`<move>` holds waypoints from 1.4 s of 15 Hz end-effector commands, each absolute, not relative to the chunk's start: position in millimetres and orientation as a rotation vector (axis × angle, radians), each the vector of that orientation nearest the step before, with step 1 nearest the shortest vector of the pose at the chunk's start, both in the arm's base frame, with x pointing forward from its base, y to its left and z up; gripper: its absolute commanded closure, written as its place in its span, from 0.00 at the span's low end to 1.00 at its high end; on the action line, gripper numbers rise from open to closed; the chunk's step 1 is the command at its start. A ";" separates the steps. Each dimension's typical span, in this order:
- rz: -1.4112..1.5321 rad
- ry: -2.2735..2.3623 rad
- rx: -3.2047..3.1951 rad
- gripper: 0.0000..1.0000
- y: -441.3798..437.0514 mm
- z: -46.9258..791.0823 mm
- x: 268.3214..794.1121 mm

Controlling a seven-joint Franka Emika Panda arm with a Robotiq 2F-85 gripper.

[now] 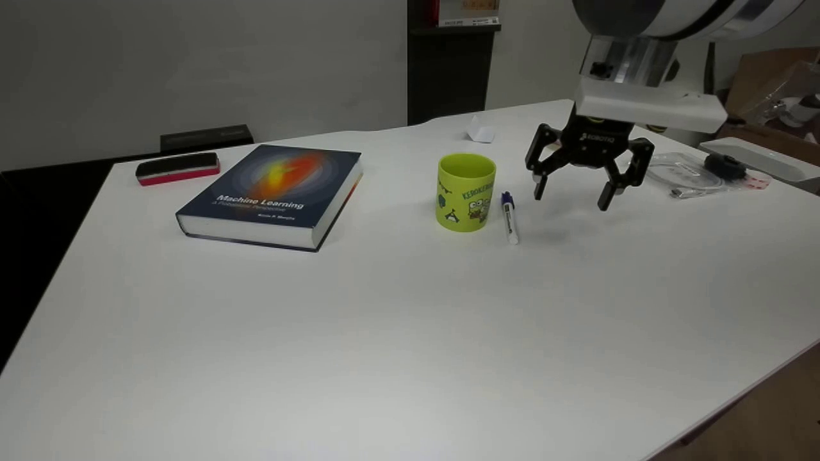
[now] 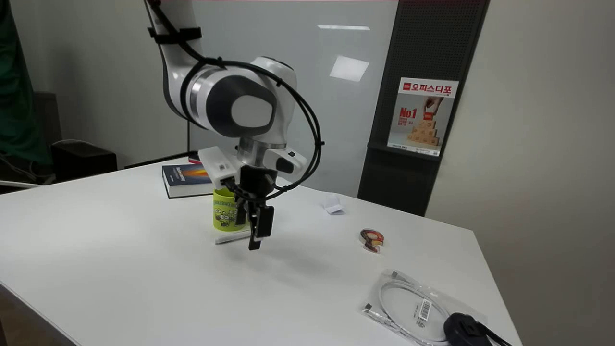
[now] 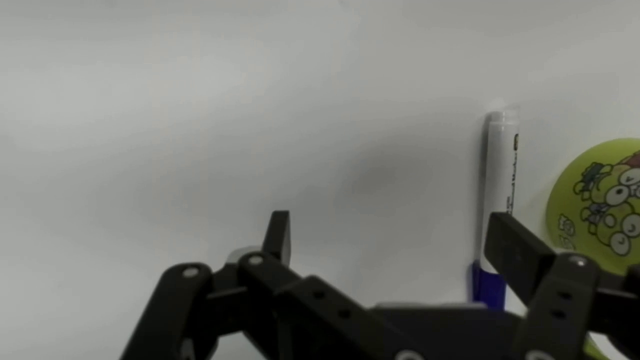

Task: Put the marker in the green cup

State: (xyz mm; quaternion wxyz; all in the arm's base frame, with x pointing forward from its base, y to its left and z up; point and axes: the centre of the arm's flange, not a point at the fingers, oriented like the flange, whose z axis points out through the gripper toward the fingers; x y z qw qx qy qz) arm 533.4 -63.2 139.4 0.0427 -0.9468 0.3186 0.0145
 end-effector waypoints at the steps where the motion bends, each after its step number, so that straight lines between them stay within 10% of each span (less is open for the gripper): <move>1: 0.039 0.978 -2.904 0.00 -56.7 138.3 546.6; 21: 0.040 0.891 -2.951 0.00 -29.6 106.0 582.8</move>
